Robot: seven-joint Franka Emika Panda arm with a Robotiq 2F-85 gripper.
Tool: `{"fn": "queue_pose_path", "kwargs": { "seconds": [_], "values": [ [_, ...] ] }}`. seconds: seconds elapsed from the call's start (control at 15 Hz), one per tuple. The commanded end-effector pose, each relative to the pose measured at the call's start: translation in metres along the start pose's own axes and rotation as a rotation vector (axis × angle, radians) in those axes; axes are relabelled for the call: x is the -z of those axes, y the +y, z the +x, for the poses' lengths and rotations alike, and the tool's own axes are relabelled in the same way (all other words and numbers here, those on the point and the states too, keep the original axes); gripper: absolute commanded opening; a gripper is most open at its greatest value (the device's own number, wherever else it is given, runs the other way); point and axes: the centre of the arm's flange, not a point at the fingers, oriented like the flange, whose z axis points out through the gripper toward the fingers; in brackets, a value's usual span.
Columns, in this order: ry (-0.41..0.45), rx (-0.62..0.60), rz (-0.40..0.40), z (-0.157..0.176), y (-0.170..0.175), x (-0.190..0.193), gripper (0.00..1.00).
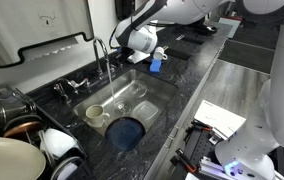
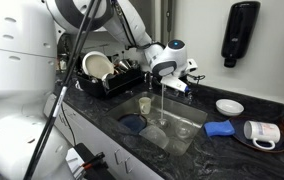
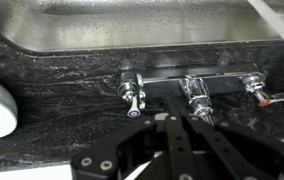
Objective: Close the tap
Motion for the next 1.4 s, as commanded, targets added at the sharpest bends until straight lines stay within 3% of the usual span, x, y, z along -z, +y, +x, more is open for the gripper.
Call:
{"fn": "queue_pose_path", "kwargs": {
  "seconds": [0.0,0.73,0.93,1.33],
  "values": [
    [-0.027,0.003,-0.017,0.017,0.011,-0.027,0.0],
    [0.037,-0.022,-0.236,0.033,0.066,-0.068,0.0],
    [0.037,-0.047,-0.258,0.037,0.086,-0.073,0.0],
    [-0.093,-0.149,-0.275,0.057,0.12,-0.029,0.0]
  ]
}}
